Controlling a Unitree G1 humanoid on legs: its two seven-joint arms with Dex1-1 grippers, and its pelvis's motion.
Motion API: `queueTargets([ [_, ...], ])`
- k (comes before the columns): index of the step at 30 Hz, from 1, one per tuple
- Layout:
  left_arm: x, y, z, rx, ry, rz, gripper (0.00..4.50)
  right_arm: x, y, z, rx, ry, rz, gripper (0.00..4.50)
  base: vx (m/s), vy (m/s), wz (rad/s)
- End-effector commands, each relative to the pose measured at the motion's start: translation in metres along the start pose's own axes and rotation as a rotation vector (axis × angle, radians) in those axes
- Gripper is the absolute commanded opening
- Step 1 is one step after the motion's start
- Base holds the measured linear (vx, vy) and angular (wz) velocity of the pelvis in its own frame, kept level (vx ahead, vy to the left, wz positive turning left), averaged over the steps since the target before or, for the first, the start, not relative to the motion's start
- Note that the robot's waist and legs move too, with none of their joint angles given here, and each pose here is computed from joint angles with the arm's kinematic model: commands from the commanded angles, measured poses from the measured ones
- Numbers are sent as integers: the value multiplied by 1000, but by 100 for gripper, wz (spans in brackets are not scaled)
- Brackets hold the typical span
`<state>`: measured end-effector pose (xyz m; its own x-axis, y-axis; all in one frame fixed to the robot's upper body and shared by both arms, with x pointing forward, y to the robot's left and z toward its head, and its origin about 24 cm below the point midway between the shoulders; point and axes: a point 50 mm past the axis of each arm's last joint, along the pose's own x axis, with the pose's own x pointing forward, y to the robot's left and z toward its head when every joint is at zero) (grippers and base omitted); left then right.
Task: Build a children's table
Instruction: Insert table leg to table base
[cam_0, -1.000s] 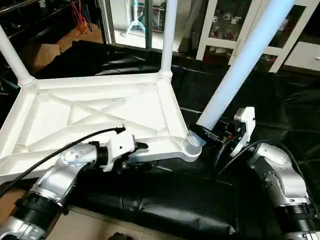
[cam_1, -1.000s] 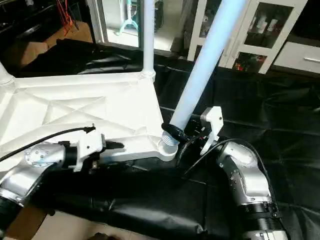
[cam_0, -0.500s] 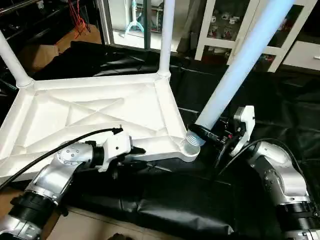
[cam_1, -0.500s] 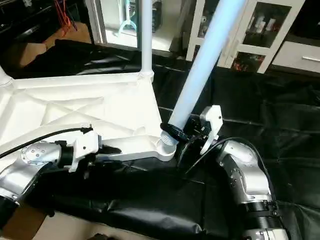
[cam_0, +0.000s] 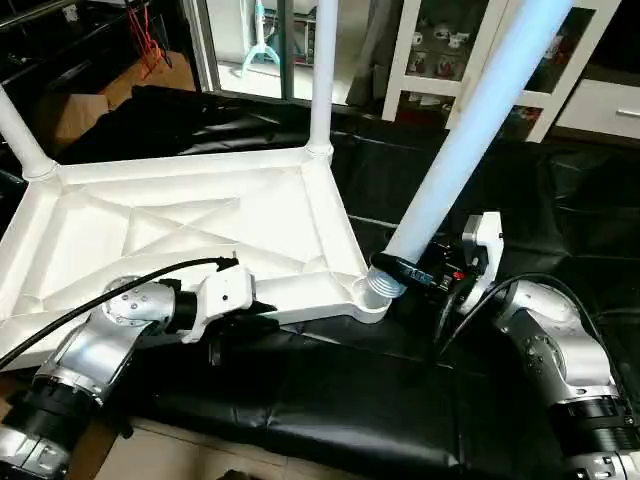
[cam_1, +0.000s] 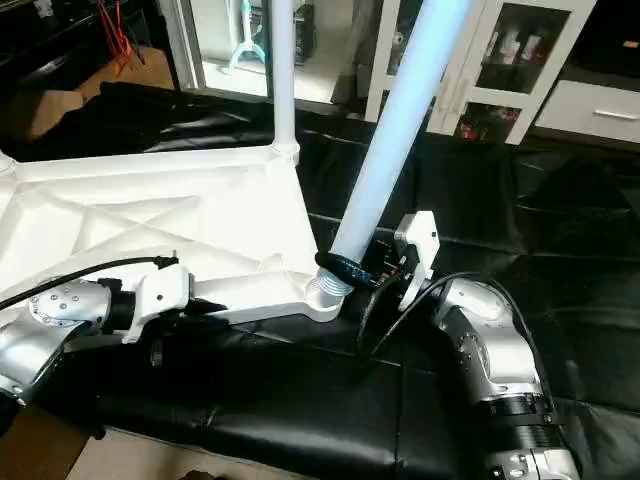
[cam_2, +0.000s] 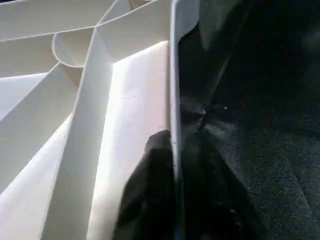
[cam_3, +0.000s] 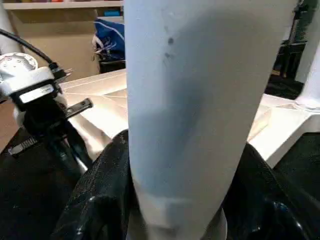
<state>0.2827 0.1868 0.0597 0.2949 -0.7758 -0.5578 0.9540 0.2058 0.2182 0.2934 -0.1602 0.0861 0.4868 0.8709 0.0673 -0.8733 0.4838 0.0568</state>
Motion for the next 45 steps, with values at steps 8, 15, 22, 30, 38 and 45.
queueTargets([
  [8,4,-13,-24,-75,74,-64,0,-1,-5,1,-3,12,57,192,0,0,0],
  [15,15,-22,-24,-49,64,-98,0,2,-6,-5,3,39,123,192,0,0,0],
  [22,14,-23,-19,-31,40,-133,0,3,-2,-20,33,104,201,192,0,0,0],
  [30,13,-25,-17,-25,29,-140,0,-6,-7,-33,22,128,163,192,0,0,0],
  [38,13,-31,-13,-17,-9,-176,0,3,-12,-33,5,95,121,192,0,0,0],
  [45,15,-33,-7,5,-27,-200,0,1,-6,-42,12,145,205,192,0,0,0],
])
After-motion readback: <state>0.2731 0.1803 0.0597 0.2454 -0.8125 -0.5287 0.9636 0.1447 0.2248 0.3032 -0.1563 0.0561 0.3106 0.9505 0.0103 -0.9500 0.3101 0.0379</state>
